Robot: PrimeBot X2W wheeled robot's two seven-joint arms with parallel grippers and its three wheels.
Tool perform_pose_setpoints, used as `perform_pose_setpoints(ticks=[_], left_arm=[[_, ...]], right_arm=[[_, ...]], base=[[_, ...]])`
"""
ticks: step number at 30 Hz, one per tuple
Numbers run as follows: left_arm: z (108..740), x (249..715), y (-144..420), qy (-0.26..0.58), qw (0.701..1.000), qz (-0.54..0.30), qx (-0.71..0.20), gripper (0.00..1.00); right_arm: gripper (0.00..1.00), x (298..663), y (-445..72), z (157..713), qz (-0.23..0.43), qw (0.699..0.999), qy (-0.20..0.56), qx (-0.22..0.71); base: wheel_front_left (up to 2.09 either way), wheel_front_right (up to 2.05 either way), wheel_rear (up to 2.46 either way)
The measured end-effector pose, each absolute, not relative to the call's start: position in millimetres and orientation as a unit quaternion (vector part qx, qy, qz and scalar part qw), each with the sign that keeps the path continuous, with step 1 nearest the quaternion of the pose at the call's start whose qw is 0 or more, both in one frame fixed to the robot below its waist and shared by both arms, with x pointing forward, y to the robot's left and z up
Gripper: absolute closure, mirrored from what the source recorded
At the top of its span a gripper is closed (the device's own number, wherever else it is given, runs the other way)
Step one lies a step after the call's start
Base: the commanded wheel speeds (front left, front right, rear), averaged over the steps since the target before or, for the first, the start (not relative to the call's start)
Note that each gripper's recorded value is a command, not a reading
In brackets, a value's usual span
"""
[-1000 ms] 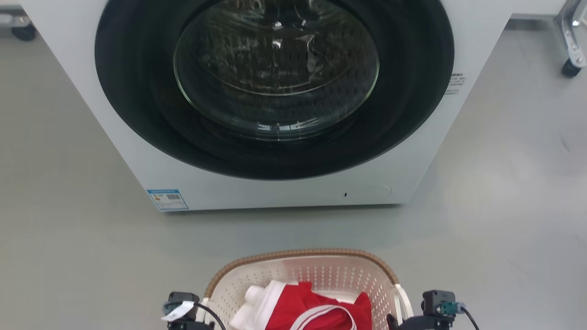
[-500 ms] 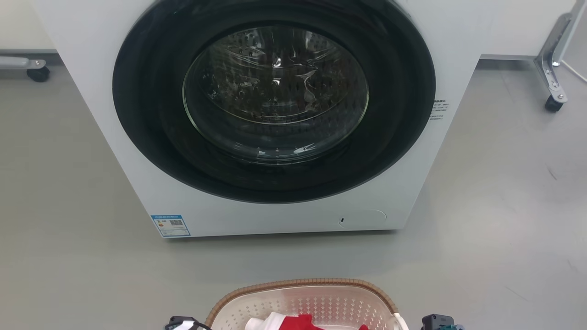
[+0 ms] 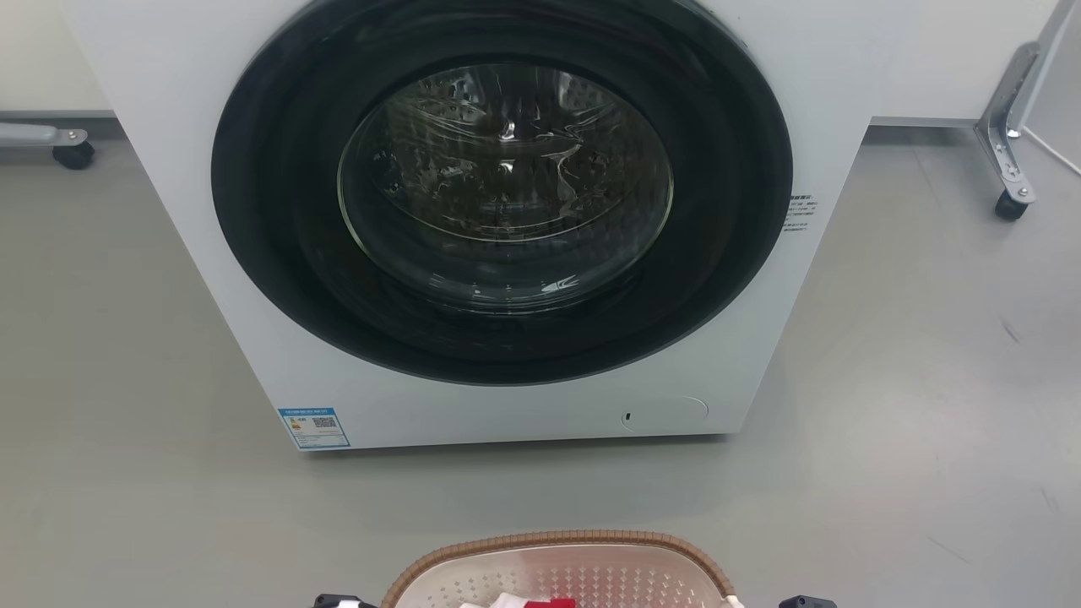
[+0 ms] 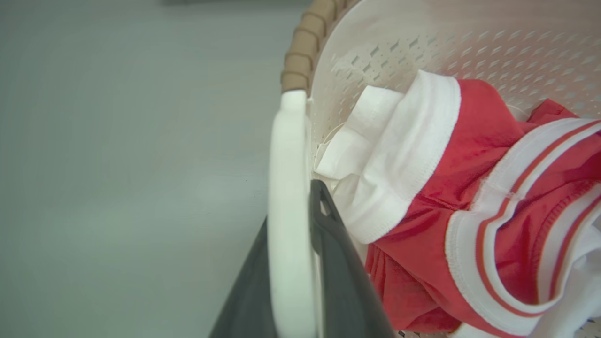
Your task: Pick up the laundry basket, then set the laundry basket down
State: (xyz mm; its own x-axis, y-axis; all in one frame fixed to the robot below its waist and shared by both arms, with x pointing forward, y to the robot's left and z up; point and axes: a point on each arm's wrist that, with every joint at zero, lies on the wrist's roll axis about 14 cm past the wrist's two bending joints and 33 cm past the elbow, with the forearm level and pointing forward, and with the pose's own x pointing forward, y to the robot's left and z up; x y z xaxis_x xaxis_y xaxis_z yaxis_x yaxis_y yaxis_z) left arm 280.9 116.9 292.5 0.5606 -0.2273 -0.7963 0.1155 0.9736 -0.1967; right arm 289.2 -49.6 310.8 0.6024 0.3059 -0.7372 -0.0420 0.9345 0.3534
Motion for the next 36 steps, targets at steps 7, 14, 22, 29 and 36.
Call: perform_pose_setpoints(ticks=[7,14,22,29,36], left_arm=[[293.3,280.8,117.1,0.457,0.882,-0.097,-0.057,1.0],[294.2,280.9,116.7,0.456,0.883,-0.098,-0.056,1.0],[294.8,280.8,116.1,0.455,0.883,-0.099,-0.055,1.0],[294.3,279.9,116.0,0.456,0.883,-0.099,-0.055,1.0],[292.7,278.3,115.9,0.459,0.881,-0.099,-0.056,1.0]], right_arm=[[1.0,287.2,-49.1,310.5,0.098,0.882,0.435,0.153],[1.0,285.4,-49.0,310.3,0.098,0.882,0.435,0.154],[1.0,283.6,-49.2,309.9,0.097,0.882,0.436,0.154],[1.0,282.1,-48.9,309.1,0.096,0.881,0.437,0.155],[1.0,281.1,-48.2,308.0,0.097,0.879,0.44,0.155]], base=[[0.0,0.0,0.0],[0.0,0.0,0.0],[0.0,0.0,0.0],[0.0,0.0,0.0],[0.0,0.0,0.0]])
